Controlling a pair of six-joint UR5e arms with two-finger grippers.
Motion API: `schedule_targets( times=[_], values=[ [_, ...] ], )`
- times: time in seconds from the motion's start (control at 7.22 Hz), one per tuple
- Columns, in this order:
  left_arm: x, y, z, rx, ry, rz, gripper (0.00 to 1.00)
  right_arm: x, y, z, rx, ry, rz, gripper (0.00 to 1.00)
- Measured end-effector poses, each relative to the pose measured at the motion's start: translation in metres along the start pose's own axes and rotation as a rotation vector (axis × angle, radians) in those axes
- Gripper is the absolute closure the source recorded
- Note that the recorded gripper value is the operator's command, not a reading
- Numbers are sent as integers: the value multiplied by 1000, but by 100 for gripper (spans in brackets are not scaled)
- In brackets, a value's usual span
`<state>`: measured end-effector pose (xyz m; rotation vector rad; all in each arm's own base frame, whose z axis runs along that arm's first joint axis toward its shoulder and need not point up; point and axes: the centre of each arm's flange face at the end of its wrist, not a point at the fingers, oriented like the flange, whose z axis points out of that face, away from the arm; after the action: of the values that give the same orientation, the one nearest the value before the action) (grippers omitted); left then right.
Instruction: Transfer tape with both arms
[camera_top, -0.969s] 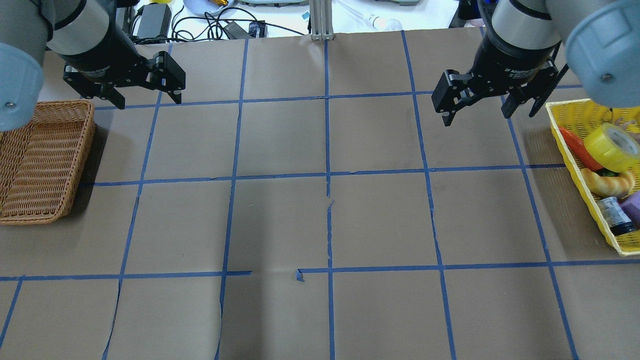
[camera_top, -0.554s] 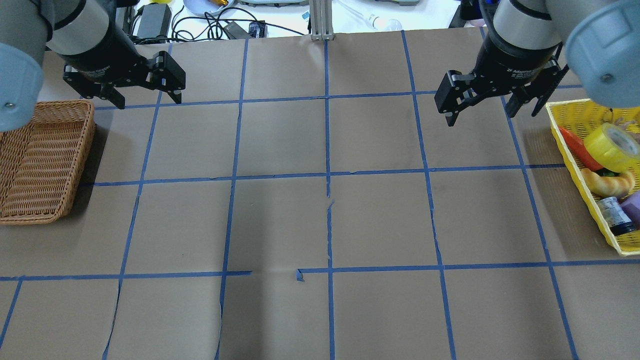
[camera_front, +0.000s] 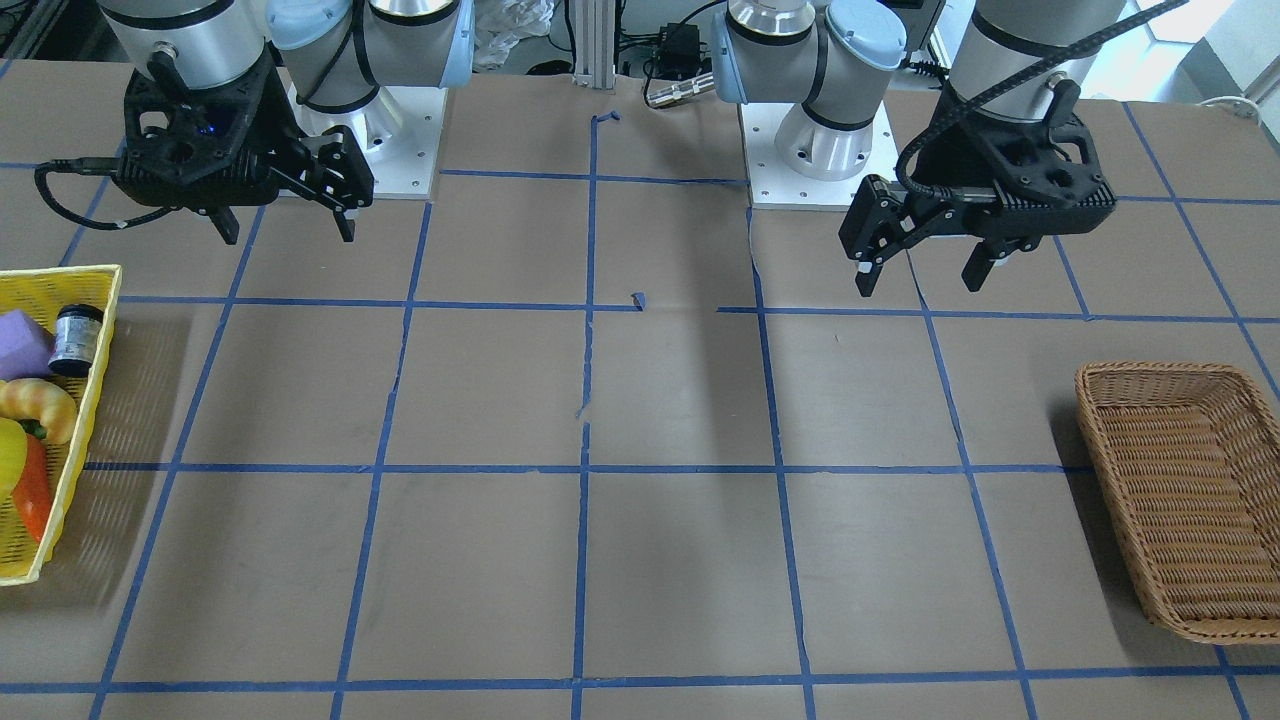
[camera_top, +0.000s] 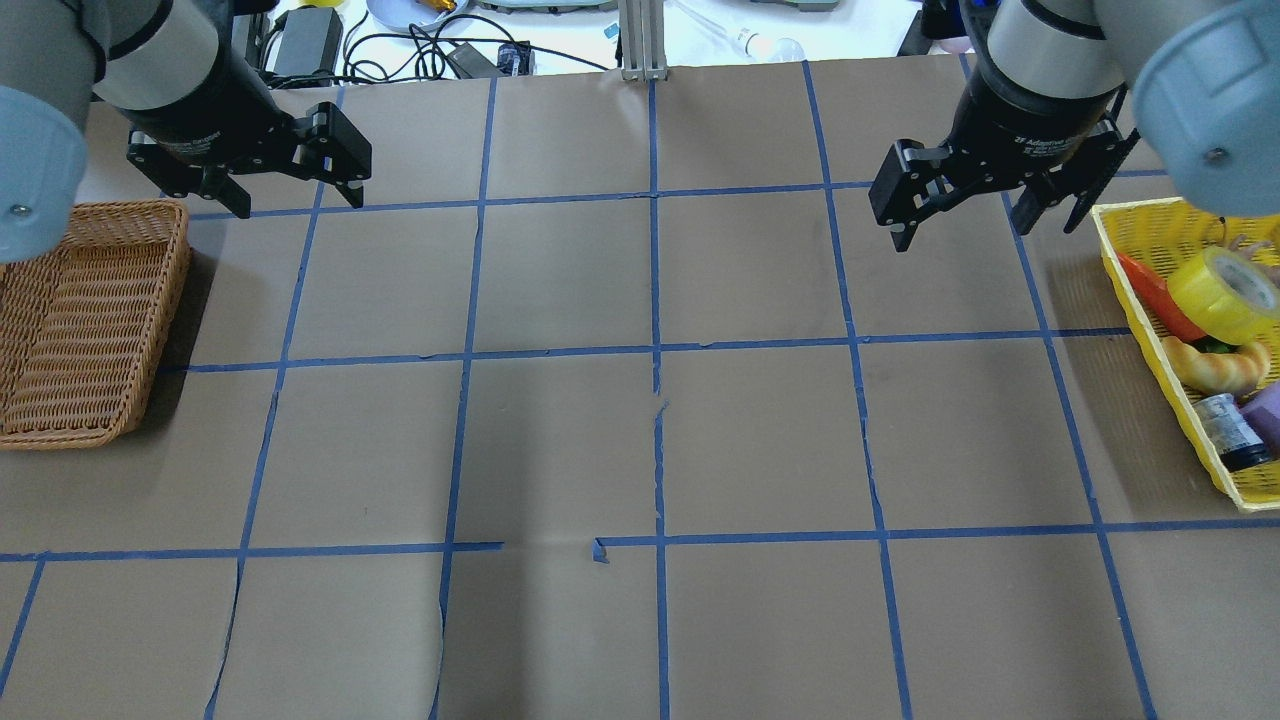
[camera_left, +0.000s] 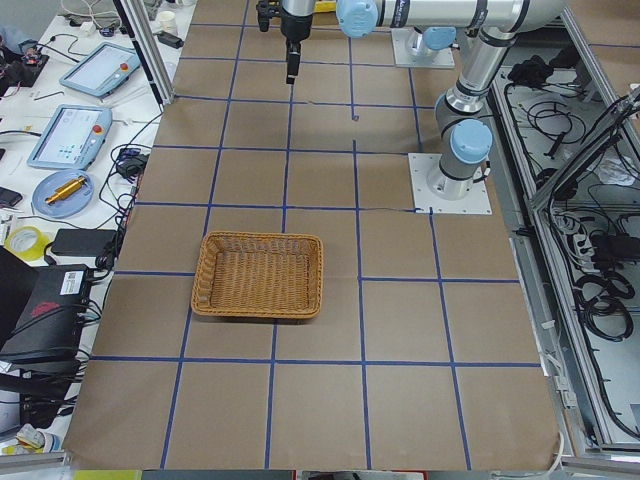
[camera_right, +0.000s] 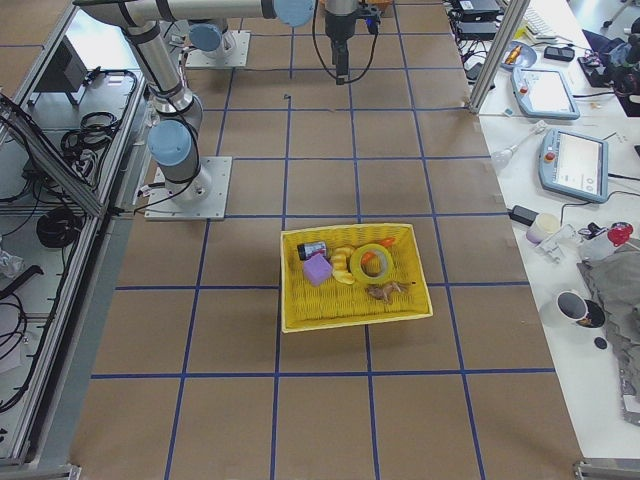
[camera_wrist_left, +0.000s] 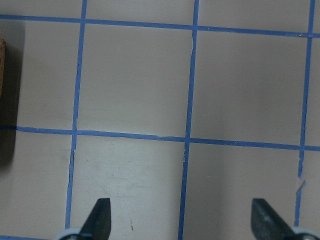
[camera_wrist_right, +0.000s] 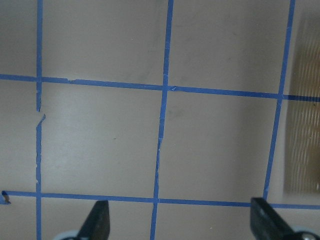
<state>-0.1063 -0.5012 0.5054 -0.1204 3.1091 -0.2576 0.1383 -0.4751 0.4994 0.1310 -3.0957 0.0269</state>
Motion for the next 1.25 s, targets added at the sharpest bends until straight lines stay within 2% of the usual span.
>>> schedule_targets(
  times=[1.25],
  values=[
    [0,0,0,1,2,0,0,-1,0,0,1,2,-5,0]
  ],
)
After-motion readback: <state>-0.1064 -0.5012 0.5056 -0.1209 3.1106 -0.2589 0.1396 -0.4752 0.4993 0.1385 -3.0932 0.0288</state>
